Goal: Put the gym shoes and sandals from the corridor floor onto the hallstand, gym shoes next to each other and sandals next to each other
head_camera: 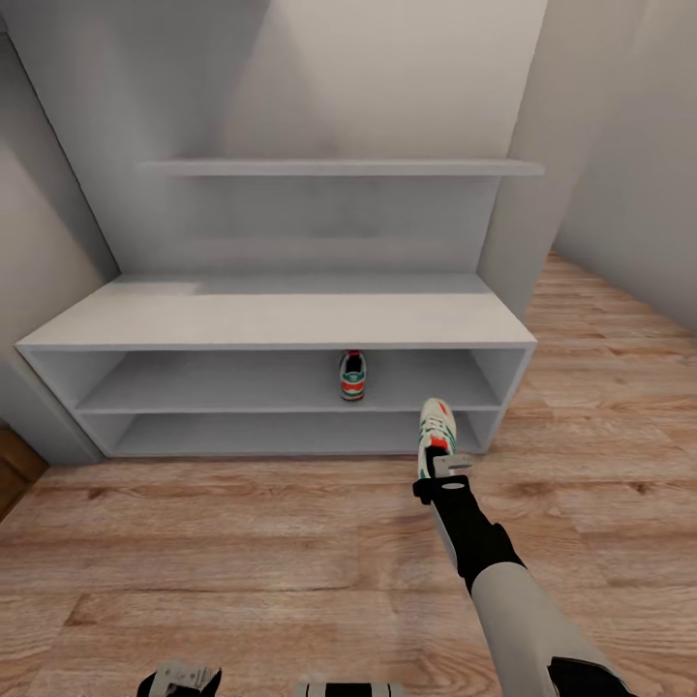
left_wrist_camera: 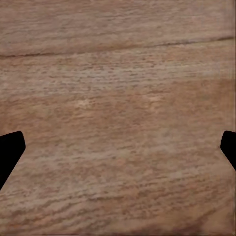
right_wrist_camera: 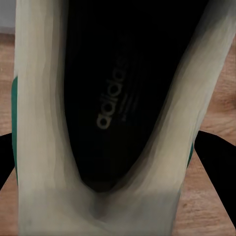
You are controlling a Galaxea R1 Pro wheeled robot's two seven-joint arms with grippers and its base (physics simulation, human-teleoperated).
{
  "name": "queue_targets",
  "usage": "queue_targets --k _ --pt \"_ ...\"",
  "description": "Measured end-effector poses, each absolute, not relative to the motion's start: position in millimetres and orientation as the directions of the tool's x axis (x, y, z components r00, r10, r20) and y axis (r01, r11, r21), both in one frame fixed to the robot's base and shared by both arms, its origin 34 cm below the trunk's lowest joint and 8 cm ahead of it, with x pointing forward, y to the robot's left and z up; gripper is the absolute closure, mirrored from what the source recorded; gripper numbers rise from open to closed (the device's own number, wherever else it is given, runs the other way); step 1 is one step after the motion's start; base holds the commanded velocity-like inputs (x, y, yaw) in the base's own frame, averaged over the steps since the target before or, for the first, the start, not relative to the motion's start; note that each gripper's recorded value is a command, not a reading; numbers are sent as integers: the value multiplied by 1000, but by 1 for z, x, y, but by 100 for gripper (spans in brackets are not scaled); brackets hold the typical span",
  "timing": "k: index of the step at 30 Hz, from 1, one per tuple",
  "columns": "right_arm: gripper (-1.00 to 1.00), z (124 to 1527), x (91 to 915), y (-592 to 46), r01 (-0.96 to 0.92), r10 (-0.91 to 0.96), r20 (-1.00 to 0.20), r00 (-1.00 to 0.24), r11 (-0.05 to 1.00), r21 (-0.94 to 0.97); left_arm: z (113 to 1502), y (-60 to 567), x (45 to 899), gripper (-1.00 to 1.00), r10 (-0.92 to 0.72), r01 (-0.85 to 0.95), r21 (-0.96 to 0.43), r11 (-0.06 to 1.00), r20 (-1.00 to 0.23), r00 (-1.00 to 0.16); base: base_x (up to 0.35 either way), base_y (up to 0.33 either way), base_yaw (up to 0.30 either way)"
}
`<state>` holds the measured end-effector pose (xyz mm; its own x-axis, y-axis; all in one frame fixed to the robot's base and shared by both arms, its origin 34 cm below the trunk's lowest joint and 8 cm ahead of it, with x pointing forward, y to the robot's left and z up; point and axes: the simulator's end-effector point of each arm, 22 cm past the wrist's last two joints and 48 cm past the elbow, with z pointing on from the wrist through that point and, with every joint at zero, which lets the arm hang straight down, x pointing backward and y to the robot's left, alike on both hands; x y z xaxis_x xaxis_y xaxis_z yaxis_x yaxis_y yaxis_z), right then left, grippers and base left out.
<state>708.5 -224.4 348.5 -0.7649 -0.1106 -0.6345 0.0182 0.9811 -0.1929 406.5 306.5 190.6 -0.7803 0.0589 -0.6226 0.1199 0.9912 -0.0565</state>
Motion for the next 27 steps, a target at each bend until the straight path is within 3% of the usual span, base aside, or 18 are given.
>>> queue_targets --k 16,27 --pt "100 335 704 -223 13 -110 -617 -779 982 -191 186 299 400 -100 56 146 -99 984 -609 -791 49 0 163" --pt "100 336 705 -224 15 -108 -620 -777 982 -189 185 295 398 -100 64 157 -102 982 -606 -793 28 0 7"
